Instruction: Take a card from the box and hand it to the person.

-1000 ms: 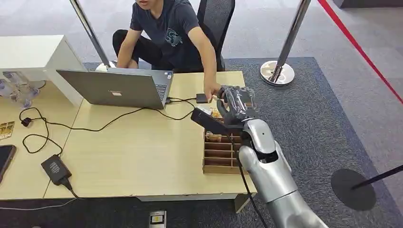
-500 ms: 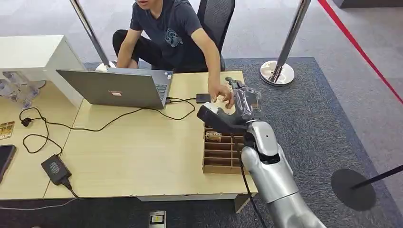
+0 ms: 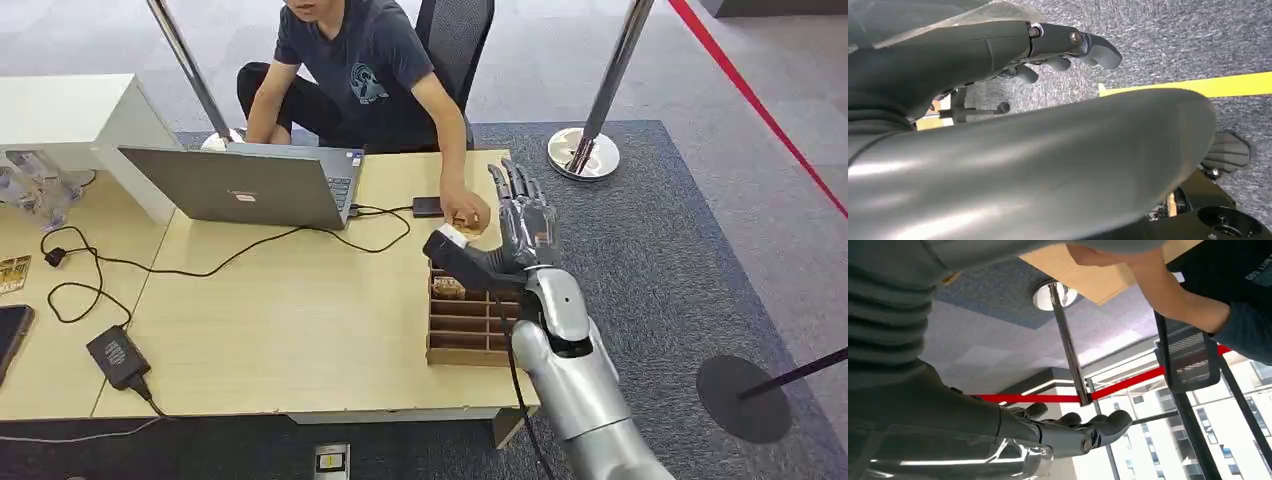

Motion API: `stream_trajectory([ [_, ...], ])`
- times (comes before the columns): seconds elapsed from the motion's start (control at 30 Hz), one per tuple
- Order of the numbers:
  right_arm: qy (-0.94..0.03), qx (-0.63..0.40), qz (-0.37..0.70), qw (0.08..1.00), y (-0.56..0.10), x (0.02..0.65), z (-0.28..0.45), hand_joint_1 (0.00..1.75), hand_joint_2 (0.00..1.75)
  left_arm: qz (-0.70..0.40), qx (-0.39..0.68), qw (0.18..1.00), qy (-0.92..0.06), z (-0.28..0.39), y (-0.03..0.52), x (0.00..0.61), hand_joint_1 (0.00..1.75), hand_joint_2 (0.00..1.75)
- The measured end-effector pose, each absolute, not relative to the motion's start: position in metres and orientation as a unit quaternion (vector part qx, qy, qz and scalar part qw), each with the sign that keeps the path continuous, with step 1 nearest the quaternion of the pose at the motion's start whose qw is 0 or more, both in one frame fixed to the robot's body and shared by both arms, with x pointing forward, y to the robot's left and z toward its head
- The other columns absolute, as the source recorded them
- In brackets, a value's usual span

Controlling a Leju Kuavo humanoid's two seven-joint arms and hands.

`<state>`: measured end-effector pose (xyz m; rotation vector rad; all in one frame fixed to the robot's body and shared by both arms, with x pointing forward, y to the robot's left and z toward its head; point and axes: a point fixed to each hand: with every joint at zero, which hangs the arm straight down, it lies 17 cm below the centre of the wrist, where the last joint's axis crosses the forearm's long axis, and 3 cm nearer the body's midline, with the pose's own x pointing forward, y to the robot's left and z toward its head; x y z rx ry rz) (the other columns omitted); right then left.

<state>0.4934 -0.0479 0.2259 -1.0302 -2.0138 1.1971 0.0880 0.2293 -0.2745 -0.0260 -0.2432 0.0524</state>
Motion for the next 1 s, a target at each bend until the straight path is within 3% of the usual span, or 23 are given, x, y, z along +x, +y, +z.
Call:
stream_trajectory([
  [0.47,-0.806,-0.388,0.353,0.274,-0.073,0.456,0.261,0.0,0.0,0.049,-0.006,0.992,-0.12,-0.275,0.233,0.088,0.0,0.0],
  [0.7,-0.823,-0.404,0.29,0.276,-0.108,0.426,0.276,0.0,0.0,0.063,-0.001,0.991,-0.12,-0.275,0.235,0.088,0.0,0.0],
  [1.0,-0.814,-0.429,0.189,0.343,-0.188,0.375,0.256,0.0,0.0,0.079,0.004,0.99,-0.118,-0.276,0.234,0.087,0.0,0.0],
])
